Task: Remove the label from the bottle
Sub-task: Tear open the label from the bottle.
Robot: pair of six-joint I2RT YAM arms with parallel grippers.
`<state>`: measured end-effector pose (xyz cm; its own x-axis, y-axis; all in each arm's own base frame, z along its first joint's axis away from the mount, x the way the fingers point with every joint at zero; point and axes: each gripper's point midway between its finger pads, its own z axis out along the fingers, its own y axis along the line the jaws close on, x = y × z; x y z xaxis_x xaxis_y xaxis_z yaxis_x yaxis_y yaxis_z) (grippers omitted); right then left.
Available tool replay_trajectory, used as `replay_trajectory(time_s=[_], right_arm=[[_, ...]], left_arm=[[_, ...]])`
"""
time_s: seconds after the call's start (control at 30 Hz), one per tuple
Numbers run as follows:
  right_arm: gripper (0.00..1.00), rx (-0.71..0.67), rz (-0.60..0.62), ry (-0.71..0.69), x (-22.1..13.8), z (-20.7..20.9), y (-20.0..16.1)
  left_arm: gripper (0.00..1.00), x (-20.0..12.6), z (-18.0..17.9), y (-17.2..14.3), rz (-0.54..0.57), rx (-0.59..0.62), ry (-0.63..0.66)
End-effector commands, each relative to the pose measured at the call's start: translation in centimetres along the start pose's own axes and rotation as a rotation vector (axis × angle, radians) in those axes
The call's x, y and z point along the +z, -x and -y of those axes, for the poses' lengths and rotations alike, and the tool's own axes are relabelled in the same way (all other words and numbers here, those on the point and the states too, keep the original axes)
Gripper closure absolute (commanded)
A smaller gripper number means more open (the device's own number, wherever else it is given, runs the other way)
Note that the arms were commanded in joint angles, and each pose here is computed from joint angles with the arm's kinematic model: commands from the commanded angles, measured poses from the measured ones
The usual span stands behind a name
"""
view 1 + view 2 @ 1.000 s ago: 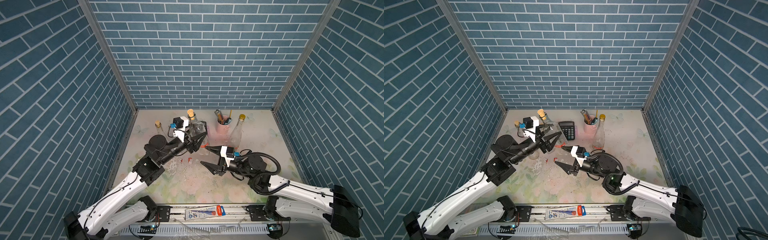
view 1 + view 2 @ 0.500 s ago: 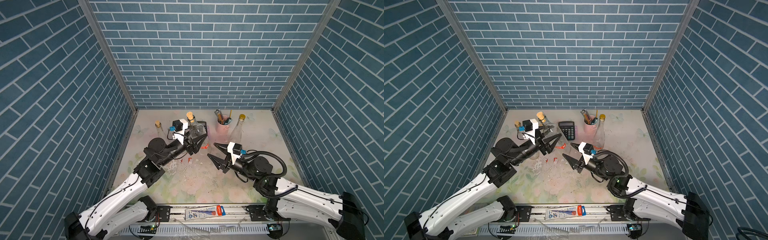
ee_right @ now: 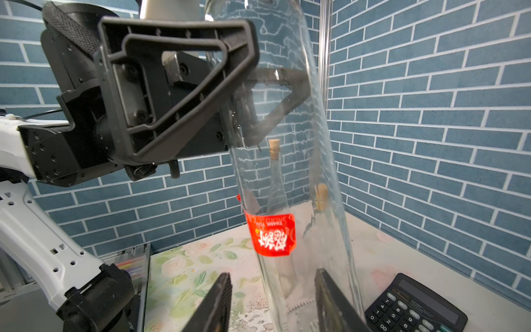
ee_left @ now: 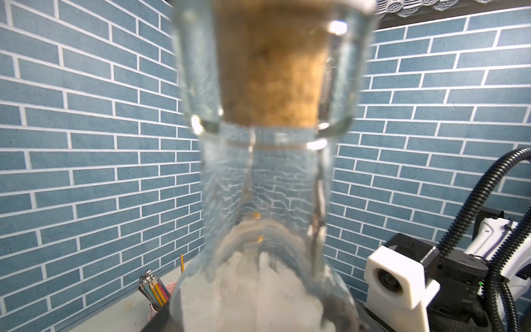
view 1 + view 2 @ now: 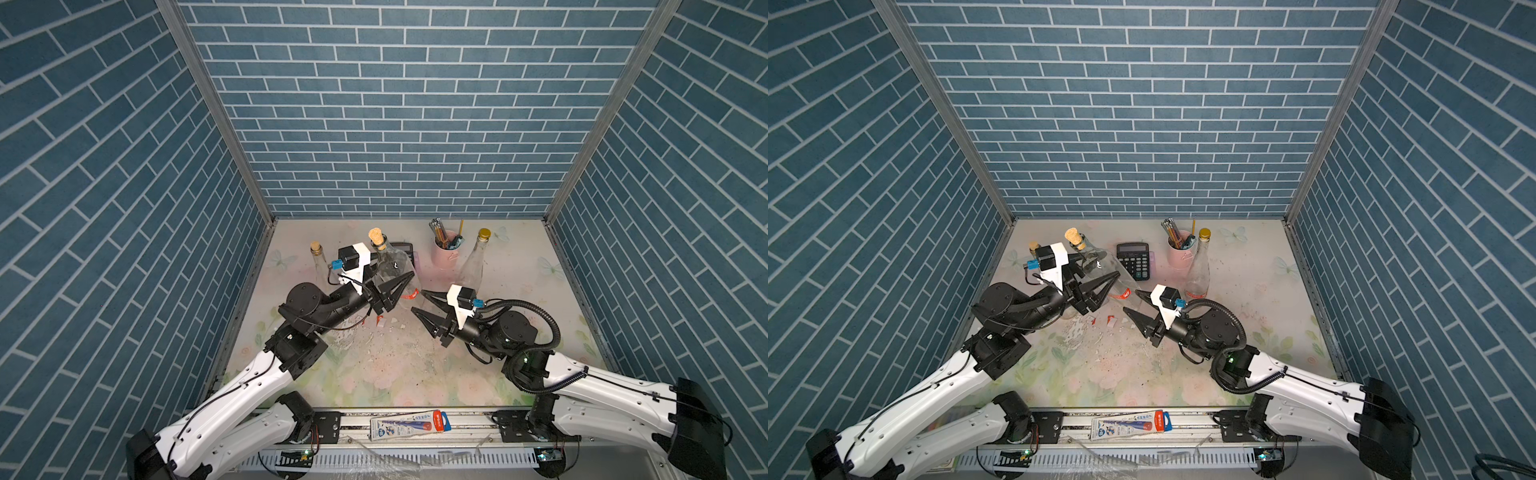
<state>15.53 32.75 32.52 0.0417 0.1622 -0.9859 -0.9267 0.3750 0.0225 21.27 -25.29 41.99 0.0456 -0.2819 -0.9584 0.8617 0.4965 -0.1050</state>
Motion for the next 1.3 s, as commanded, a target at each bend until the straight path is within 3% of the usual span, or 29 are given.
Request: replay_trajectory(time_s=[0.0,0.53,1.27], right_arm=[[0.52,-0.014,0.051,0.055,0.4,-1.0,1.6],[0.52,-0.009,0.074,0.076,1.2,-1.5,2.3],[0.52,0.009,0.117,0.170,1.3,-3.1,4.1]], left_arm=[[1.00,-0.5,1.3,3.4,0.121,0.027,-0.048],[1.00,-0.6,1.8,3.5,0.130,0.036,-0.078],[1.00,-0.1,0.3,2.8,0.130,0.031,-0.004]])
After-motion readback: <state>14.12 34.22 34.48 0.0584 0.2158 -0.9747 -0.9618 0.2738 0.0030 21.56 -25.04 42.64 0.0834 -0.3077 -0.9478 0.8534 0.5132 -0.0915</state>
